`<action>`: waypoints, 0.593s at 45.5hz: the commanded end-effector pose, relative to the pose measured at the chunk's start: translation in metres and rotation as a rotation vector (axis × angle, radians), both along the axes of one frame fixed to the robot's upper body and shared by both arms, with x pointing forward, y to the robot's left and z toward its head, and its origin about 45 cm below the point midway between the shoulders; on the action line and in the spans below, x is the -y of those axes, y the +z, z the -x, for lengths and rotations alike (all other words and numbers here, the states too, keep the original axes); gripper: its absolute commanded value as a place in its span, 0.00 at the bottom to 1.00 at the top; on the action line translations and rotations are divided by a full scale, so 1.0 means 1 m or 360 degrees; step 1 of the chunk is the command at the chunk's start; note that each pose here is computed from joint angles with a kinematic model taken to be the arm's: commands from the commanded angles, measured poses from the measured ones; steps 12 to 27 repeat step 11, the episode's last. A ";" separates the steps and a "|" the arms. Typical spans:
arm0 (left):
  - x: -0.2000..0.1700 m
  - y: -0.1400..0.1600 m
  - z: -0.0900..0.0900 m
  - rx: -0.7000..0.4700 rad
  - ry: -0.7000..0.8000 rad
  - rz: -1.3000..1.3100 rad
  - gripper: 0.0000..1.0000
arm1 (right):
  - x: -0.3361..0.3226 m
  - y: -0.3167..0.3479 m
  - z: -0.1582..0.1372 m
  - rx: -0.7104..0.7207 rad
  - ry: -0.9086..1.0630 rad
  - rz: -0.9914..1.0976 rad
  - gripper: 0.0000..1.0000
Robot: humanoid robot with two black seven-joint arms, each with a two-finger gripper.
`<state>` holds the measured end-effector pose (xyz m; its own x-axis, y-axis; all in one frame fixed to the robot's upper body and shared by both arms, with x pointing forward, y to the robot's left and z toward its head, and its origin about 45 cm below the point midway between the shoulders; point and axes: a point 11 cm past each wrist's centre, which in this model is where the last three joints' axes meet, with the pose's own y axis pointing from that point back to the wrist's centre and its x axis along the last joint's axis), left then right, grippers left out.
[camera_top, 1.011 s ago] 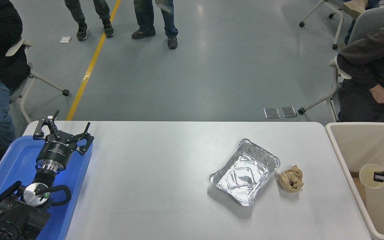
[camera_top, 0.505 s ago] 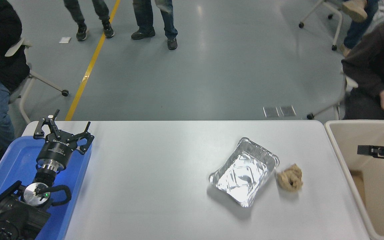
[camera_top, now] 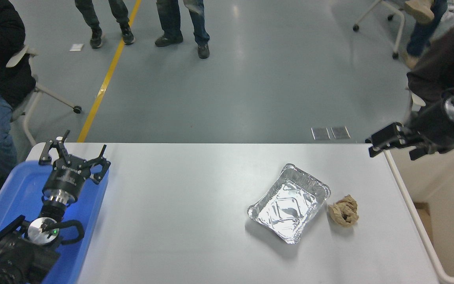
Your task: Pick up paper cup place in dustbin
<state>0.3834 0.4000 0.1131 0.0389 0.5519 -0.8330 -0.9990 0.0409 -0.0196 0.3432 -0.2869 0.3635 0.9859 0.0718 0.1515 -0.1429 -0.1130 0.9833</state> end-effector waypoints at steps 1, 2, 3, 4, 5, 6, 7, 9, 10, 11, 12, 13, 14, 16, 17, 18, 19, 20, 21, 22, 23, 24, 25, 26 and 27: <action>0.000 -0.001 0.000 -0.0001 0.0002 0.0003 0.99 | -0.042 0.022 0.019 -0.0057 0.0073 0.0054 1.00; 0.000 -0.001 0.000 -0.0001 0.0002 0.0003 0.99 | -0.044 0.023 0.019 -0.0054 0.0077 0.0058 1.00; 0.000 -0.001 0.000 -0.0001 0.0002 0.0003 0.99 | -0.045 0.023 0.018 -0.0050 0.0079 0.0060 1.00; 0.000 -0.001 0.000 -0.0001 0.0002 0.0003 0.99 | -0.046 0.023 0.018 -0.0051 0.0082 0.0063 1.00; 0.000 -0.001 0.000 -0.0001 0.0002 0.0003 0.99 | -0.046 0.023 0.018 -0.0050 0.0086 0.0071 1.00; 0.000 -0.001 0.000 -0.0001 0.0002 0.0003 0.99 | -0.047 0.023 0.018 -0.0051 0.0089 0.0074 1.00; 0.000 -0.001 0.000 -0.0001 0.0002 0.0003 0.99 | -0.047 0.023 0.018 -0.0049 0.0092 0.0078 1.00; 0.000 -0.001 0.000 -0.0001 0.0002 0.0003 0.99 | -0.047 0.023 0.018 -0.0047 0.0092 0.0078 1.00; 0.000 -0.001 0.000 -0.0001 0.0002 0.0003 0.99 | -0.047 0.023 0.018 -0.0047 0.0092 0.0078 1.00; 0.000 -0.001 0.000 -0.0001 0.0002 0.0003 0.99 | -0.047 0.023 0.018 -0.0047 0.0092 0.0075 1.00; 0.000 -0.001 0.000 -0.0001 0.0002 0.0003 0.99 | -0.047 0.023 0.018 -0.0047 0.0092 0.0075 1.00; 0.000 -0.001 0.000 -0.0001 0.0002 0.0003 0.99 | -0.047 0.023 0.018 -0.0047 0.0092 0.0075 1.00; 0.000 -0.001 0.000 -0.0001 0.0002 0.0003 0.99 | -0.047 0.023 0.018 -0.0047 0.0092 0.0075 1.00; 0.000 -0.001 0.000 -0.0001 0.0002 0.0003 0.99 | -0.047 0.023 0.018 -0.0047 0.0092 0.0075 1.00; 0.000 -0.001 0.000 -0.0001 0.0002 0.0003 0.99 | -0.047 0.023 0.018 -0.0047 0.0092 0.0075 1.00; 0.000 -0.001 0.000 -0.0001 0.0002 0.0003 0.99 | -0.047 0.023 0.018 -0.0047 0.0092 0.0075 1.00; 0.000 -0.001 0.000 -0.0001 0.0002 0.0003 0.99 | -0.047 0.023 0.018 -0.0047 0.0092 0.0075 1.00; 0.000 -0.001 0.000 -0.0001 0.0002 0.0003 0.99 | -0.047 0.023 0.018 -0.0047 0.0092 0.0075 1.00; 0.000 -0.001 0.000 -0.0001 0.0002 0.0003 0.99 | -0.047 0.023 0.018 -0.0047 0.0092 0.0075 1.00; 0.000 -0.001 0.000 -0.0001 0.0002 0.0003 0.99 | -0.047 0.023 0.018 -0.0047 0.0092 0.0075 1.00; 0.000 -0.001 0.000 -0.0001 0.0002 0.0003 0.99 | -0.047 0.023 0.018 -0.0047 0.0092 0.0075 1.00; 0.000 -0.001 0.000 -0.0001 0.0002 0.0003 0.99 | -0.047 0.023 0.018 -0.0047 0.0092 0.0075 1.00; 0.000 -0.001 0.000 -0.0001 0.0002 0.0003 0.99 | -0.047 0.023 0.018 -0.0047 0.0092 0.0075 1.00; 0.000 -0.001 0.000 -0.0001 0.0002 0.0003 0.99 | -0.047 0.023 0.018 -0.0047 0.0092 0.0075 1.00; 0.000 -0.001 0.000 -0.0001 0.0002 0.0003 0.99 | -0.047 0.023 0.018 -0.0047 0.0092 0.0075 1.00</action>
